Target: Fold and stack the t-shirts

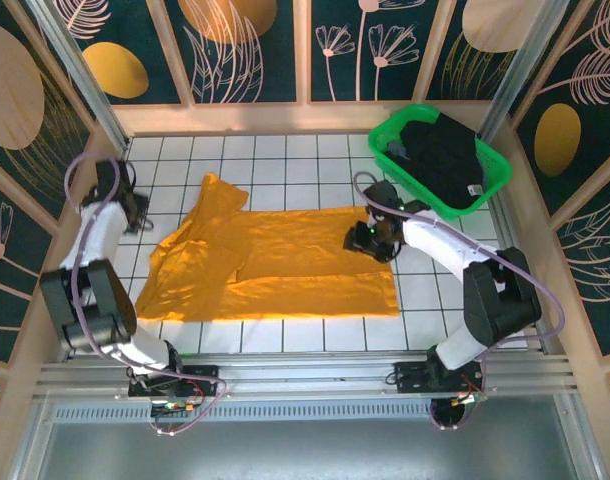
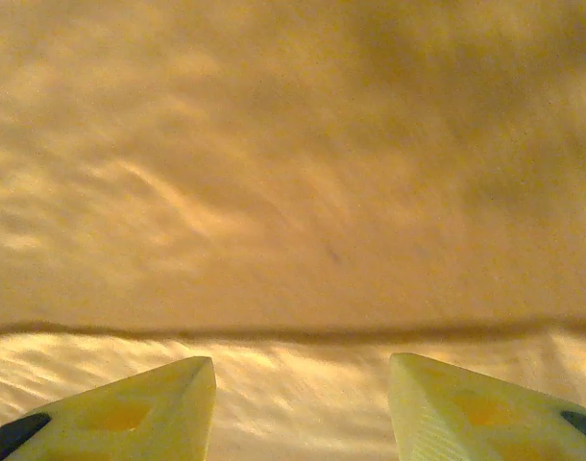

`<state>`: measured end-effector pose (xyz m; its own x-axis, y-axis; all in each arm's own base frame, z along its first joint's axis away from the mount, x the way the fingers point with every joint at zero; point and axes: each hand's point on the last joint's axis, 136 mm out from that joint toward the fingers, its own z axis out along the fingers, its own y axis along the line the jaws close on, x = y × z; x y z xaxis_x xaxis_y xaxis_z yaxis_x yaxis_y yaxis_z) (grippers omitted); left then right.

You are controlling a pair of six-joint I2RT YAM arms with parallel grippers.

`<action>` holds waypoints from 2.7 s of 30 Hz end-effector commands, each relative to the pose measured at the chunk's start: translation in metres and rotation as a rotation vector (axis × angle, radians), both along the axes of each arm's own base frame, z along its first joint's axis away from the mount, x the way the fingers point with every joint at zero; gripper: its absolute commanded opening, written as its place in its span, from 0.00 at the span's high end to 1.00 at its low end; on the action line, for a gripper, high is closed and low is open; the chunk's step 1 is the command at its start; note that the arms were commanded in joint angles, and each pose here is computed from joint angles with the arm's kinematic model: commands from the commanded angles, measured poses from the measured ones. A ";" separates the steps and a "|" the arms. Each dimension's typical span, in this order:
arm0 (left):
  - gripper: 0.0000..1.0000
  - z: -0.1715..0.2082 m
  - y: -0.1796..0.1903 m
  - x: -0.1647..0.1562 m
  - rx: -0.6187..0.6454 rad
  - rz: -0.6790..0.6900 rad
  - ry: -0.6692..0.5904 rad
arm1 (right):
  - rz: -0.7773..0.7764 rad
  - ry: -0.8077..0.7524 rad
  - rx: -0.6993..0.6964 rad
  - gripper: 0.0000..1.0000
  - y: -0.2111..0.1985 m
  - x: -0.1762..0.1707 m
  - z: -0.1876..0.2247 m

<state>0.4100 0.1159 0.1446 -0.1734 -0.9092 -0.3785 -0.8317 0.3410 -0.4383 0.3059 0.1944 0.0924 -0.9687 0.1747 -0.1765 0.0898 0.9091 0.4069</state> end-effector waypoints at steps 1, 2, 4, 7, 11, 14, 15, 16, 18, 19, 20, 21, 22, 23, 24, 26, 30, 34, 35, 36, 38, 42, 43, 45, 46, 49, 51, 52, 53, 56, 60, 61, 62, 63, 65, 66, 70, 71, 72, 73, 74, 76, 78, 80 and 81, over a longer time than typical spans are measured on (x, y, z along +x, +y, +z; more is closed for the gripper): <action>0.56 -0.006 -0.055 0.078 0.037 -0.468 -0.007 | 0.061 -0.098 0.030 0.49 0.013 0.040 0.011; 0.57 -0.011 -0.066 0.094 0.055 -0.536 0.003 | 0.058 -0.107 0.036 0.49 0.014 0.048 0.013; 0.60 -0.026 -0.088 0.123 0.063 -0.653 0.000 | 0.046 -0.124 0.062 0.49 0.017 0.066 0.018; 0.61 -0.046 -0.100 0.151 0.064 -0.726 -0.019 | 0.036 -0.139 0.087 0.49 0.021 0.083 0.021; 0.56 -0.049 -0.102 0.174 0.172 -0.772 -0.074 | 0.025 -0.141 0.088 0.49 0.026 0.098 0.023; 0.53 -0.065 -0.107 0.182 0.225 -0.815 -0.046 | 0.014 -0.142 0.094 0.49 0.027 0.102 0.025; 0.52 -0.073 -0.107 0.182 0.244 -0.828 -0.013 | 0.008 -0.140 0.097 0.49 0.027 0.102 0.025; 0.51 -0.081 -0.106 0.181 0.264 -0.832 0.017 | 0.006 -0.135 0.100 0.49 0.028 0.101 0.024; 0.50 -0.091 -0.107 0.181 0.282 -0.841 0.034 | 0.000 -0.125 0.106 0.49 0.028 0.099 0.021; 0.49 -0.094 -0.109 0.181 0.278 -0.846 0.031 | -0.002 -0.118 0.106 0.49 0.027 0.097 0.020; 0.49 -0.097 -0.112 0.182 0.270 -0.851 0.028 | -0.005 -0.112 0.107 0.49 0.027 0.096 0.018; 0.49 -0.100 -0.114 0.183 0.260 -0.855 0.023 | -0.008 -0.106 0.105 0.49 0.026 0.094 0.015; 0.49 -0.103 -0.118 0.185 0.255 -0.862 0.018 | -0.009 -0.100 0.104 0.49 0.026 0.092 0.014; 0.49 -0.103 -0.121 0.187 0.257 -0.870 0.011 | -0.011 -0.094 0.100 0.49 0.025 0.090 0.011; 0.49 -0.104 -0.124 0.188 0.257 -0.877 0.011 | -0.016 -0.091 0.098 0.49 0.024 0.090 0.010; 0.50 -0.104 -0.129 0.190 0.259 -0.885 0.007 | -0.028 -0.083 0.088 0.49 0.021 0.088 0.006; 0.53 -0.112 -0.132 0.191 0.261 -0.887 0.026 | -0.040 -0.066 0.092 0.49 0.020 0.087 0.000; 0.71 -0.116 -0.125 0.187 0.288 -0.866 0.067 | -0.045 -0.062 0.095 0.49 0.021 0.089 -0.002; 0.78 -0.114 -0.123 0.186 0.301 -0.857 0.076 | -0.050 -0.062 0.089 0.49 0.020 0.090 -0.002; 0.83 -0.112 -0.120 0.186 0.312 -0.849 0.083 | -0.057 -0.058 0.076 0.49 0.018 0.090 -0.005; 0.90 -0.101 -0.116 0.186 0.343 -0.833 0.086 | -0.105 -0.042 0.025 0.50 0.006 0.091 -0.012; 1.00 -0.064 -0.121 0.190 0.414 -0.855 0.029 | -0.288 -0.025 -0.095 0.61 -0.035 0.097 -0.027; 1.00 -0.055 -0.125 0.191 0.424 -0.873 0.010 | -0.326 -0.055 -0.118 0.62 -0.044 0.102 -0.025; 1.00 -0.040 -0.134 0.191 0.436 -0.917 -0.032 | -0.390 -0.099 -0.181 0.63 -0.059 0.113 -0.021; 1.00 -0.034 -0.140 0.190 0.437 -0.948 -0.053 | -0.419 -0.113 -0.220 0.63 -0.067 0.118 -0.020; 1.00 -0.021 -0.149 0.184 0.456 -1.005 -0.086 | -0.452 -0.123 -0.287 0.64 -0.080 0.134 -0.025; 1.00 -0.015 -0.154 0.179 0.469 -1.041 -0.109 | -0.457 -0.110 -0.331 0.64 -0.086 0.141 -0.031; 1.00 -0.012 -0.157 0.175 0.472 -1.065 -0.120 | -0.453 -0.103 -0.355 0.64 -0.088 0.144 -0.036; 1.00 -0.011 -0.159 0.172 0.474 -1.091 -0.126 | -0.450 -0.100 -0.371 0.64 -0.090 0.146 -0.039; 1.00 -0.014 -0.163 0.160 0.487 -1.156 -0.112 | -0.428 -0.101 -0.390 0.64 -0.090 0.155 -0.048; 1.00 -0.024 -0.162 0.144 0.513 -1.223 -0.067 | -0.421 -0.089 -0.433 0.64 -0.093 0.162 -0.057; 1.00 -0.027 -0.162 0.141 0.518 -1.237 -0.056 | -0.424 -0.085 -0.441 0.64 -0.095 0.163 -0.060; 1.00 -0.029 -0.162 0.138 0.524 -1.248 -0.048 | -0.423 -0.082 -0.443 0.64 -0.096 0.164 -0.061; 1.00 -0.031 -0.162 0.136 0.529 -1.257 -0.044 | -0.424 -0.081 -0.444 0.64 -0.097 0.164 -0.062; 1.00 -0.032 -0.161 0.132 0.534 -1.256 -0.048 | -0.413 -0.080 -0.445 0.64 -0.095 0.165 -0.064; 1.00 -0.033 -0.161 0.131 0.530 -1.254 -0.048 | -0.408 -0.078 -0.448 0.64 -0.095 0.166 -0.065; 1.00 -0.037 -0.160 0.126 0.531 -1.258 -0.037 | -0.386 -0.079 -0.462 0.62 -0.096 0.166 -0.068; 1.00 -0.035 -0.160 0.125 0.537 -1.256 -0.039 | -0.382 -0.083 -0.468 0.62 -0.097 0.166 -0.068; 1.00 -0.034 -0.160 0.124 0.539 -1.253 -0.041 | -0.377 -0.085 -0.467 0.60 -0.097 0.166 -0.068; 1.00 -0.034 -0.160 0.123 0.540 -1.256 -0.040 | -0.368 -0.089 -0.460 0.60 -0.096 0.167 -0.068; 1.00 -0.034 -0.159 0.123 0.541 -1.254 -0.040 | -0.357 -0.089 -0.446 0.60 -0.093 0.168 -0.070; 1.00 -0.035 -0.159 0.121 0.537 -1.256 -0.032 | -0.332 -0.088 -0.416 0.62 -0.087 0.169 -0.074; 1.00 -0.034 -0.158 0.120 0.540 -1.252 -0.032 | -0.316 -0.087 -0.398 0.67 -0.082 0.170 -0.077; 1.00 -0.032 -0.158 0.118 0.539 -1.248 -0.032 | -0.300 -0.088 -0.392 0.80 -0.080 0.170 -0.079; 1.00 -0.031 -0.158 0.116 0.540 -1.249 -0.032 | -0.288 -0.093 -0.389 0.88 -0.078 0.171 -0.080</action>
<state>0.5285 -0.0435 0.0988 -0.7745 0.0917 -0.6259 0.1513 0.9876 -0.0425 0.4741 0.1134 0.0224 -0.8497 0.3643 -0.3813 0.3724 0.9264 0.0553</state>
